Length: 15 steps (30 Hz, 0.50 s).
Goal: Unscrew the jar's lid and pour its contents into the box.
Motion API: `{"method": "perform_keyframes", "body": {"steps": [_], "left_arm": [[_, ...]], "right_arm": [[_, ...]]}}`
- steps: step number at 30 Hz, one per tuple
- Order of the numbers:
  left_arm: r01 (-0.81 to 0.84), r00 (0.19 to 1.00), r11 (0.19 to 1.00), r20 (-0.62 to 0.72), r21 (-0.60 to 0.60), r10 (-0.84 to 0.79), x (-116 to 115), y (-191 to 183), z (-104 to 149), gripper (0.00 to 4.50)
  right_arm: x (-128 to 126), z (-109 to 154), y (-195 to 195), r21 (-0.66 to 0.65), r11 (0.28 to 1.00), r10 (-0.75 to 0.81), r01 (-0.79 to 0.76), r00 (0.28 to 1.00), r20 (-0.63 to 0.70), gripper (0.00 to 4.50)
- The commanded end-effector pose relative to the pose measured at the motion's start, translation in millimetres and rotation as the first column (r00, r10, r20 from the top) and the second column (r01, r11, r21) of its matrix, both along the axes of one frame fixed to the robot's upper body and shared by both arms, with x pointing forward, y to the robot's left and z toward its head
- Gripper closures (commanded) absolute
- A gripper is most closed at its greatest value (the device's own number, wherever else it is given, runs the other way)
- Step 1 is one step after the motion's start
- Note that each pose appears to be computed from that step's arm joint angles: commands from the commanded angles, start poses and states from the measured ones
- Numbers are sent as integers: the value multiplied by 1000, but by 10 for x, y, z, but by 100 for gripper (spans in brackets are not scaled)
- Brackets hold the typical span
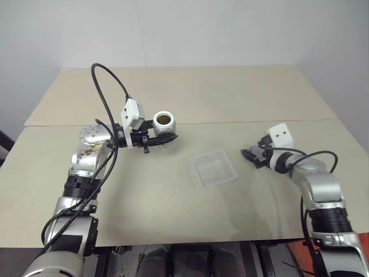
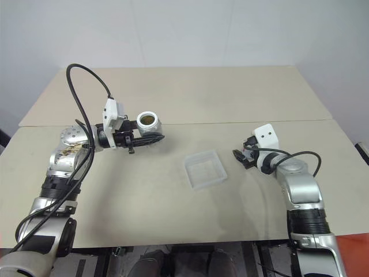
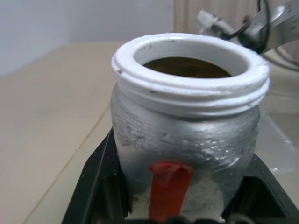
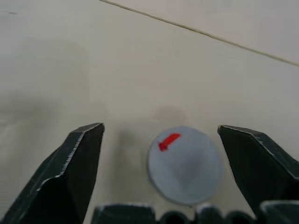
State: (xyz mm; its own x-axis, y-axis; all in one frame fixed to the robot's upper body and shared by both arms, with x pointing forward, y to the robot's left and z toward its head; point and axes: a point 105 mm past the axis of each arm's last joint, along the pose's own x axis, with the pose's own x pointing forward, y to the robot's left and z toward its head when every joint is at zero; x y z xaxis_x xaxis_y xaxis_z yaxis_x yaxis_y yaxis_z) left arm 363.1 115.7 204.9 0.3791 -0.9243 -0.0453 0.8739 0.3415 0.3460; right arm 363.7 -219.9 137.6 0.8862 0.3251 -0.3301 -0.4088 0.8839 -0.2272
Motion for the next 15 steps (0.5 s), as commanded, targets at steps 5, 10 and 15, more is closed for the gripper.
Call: {"method": "perform_keyframes", "body": {"steps": [5,10,15], "left_arm": [[-190,879,969,468,157,96,223,-446,147,257],[-229,481,918,858,323,-182,139,-961,216,257],[-310,-44,841,877,443,-478,87,-1251,288,257]], "right_arm": [[-497,776,272,150,915,355,-374,925,139,3],[-679,741,308,159,879,441,-449,893,85,3],[-755,786,316,163,862,477,-480,877,63,3]]}}
